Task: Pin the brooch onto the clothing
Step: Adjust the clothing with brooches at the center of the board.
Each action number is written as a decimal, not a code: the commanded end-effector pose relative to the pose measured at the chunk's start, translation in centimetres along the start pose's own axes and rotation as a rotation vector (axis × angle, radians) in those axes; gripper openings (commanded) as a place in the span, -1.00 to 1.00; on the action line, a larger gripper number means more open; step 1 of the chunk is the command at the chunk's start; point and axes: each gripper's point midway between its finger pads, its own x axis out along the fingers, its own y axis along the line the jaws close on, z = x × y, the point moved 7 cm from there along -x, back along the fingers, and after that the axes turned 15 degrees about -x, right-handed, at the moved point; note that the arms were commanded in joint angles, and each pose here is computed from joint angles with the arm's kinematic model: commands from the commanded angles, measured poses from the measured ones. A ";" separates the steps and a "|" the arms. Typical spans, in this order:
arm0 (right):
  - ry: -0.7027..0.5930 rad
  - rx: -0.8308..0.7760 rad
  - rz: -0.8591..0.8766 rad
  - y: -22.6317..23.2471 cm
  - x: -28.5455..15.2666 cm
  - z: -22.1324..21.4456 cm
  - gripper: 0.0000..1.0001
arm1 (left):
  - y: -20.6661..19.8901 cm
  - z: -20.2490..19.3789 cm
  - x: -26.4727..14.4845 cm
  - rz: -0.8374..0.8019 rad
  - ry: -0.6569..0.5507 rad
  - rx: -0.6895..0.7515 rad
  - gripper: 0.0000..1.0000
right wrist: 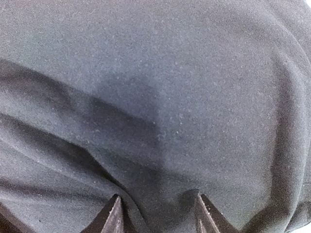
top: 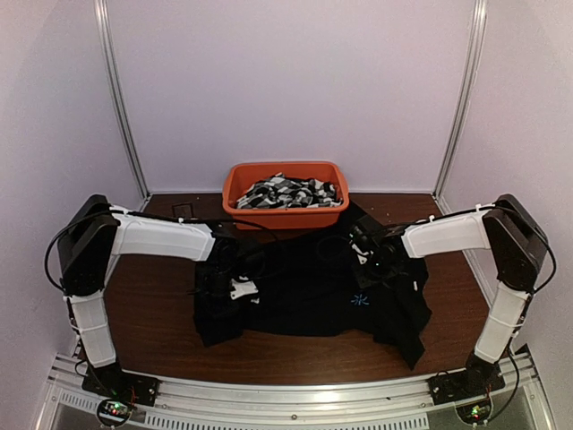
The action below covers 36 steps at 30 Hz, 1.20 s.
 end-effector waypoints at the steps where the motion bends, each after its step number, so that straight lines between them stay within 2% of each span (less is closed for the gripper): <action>1: 0.082 0.002 -0.067 -1.4 0.1 -2.1 -0.03 | 2.0 0.2 -0.5 0.117 0.034 0.013 -1.00; 7: 0.072 0.023 -0.067 -1.9 0.1 -1.9 -0.02 | 3.3 0.3 -0.6 0.160 0.043 -0.020 -1.00; 10: 0.072 0.033 -0.070 -2.3 0.1 -2.0 -0.02 | 4.0 0.2 -1.8 0.202 0.001 -0.030 -1.00; 14: 0.070 0.047 -0.077 -2.6 0.1 -2.0 -0.02 | 4.1 0.0 -3.1 0.172 -0.042 -0.024 -1.00; 15: 0.069 0.051 -0.078 -2.7 0.1 -2.0 -0.02 | 4.0 0.0 -3.2 0.166 -0.046 -0.019 -0.94; 18: 0.056 0.057 -0.072 -2.7 -0.3 -1.7 -0.02 | 4.0 -0.1 -3.3 0.164 -0.046 -0.001 -0.49; 19: 0.046 0.060 -0.064 -2.7 -0.5 -1.5 -0.02 | 4.3 -0.1 -3.4 0.186 -0.044 -0.005 -0.18; 24: -0.031 0.079 -0.007 -2.4 -2.2 -0.4 -0.01 | 5.9 0.0 -4.8 0.265 -0.073 -0.059 0.27; 25: -0.045 0.080 0.001 -2.4 -2.6 -0.1 0.04 | 6.6 0.1 -5.3 0.291 -0.094 -0.080 0.37; 26: -0.062 0.077 0.009 -2.3 -3.1 0.1 0.17 | 7.3 0.2 -5.9 0.308 -0.121 -0.109 0.49; 28: -0.093 0.072 0.017 -2.4 -4.1 0.6 0.35 | 8.5 0.6 -7.4 0.324 -0.198 -0.172 0.61; 32: -0.152 0.052 0.029 -2.5 -6.6 1.2 0.43 | 8.7 2.1 -10.9 0.262 -0.397 -0.209 0.94; 36: -0.193 0.018 0.043 -2.2 -8.3 1.4 0.45 | 10.6 3.6 -14.8 0.175 -0.617 -0.321 0.95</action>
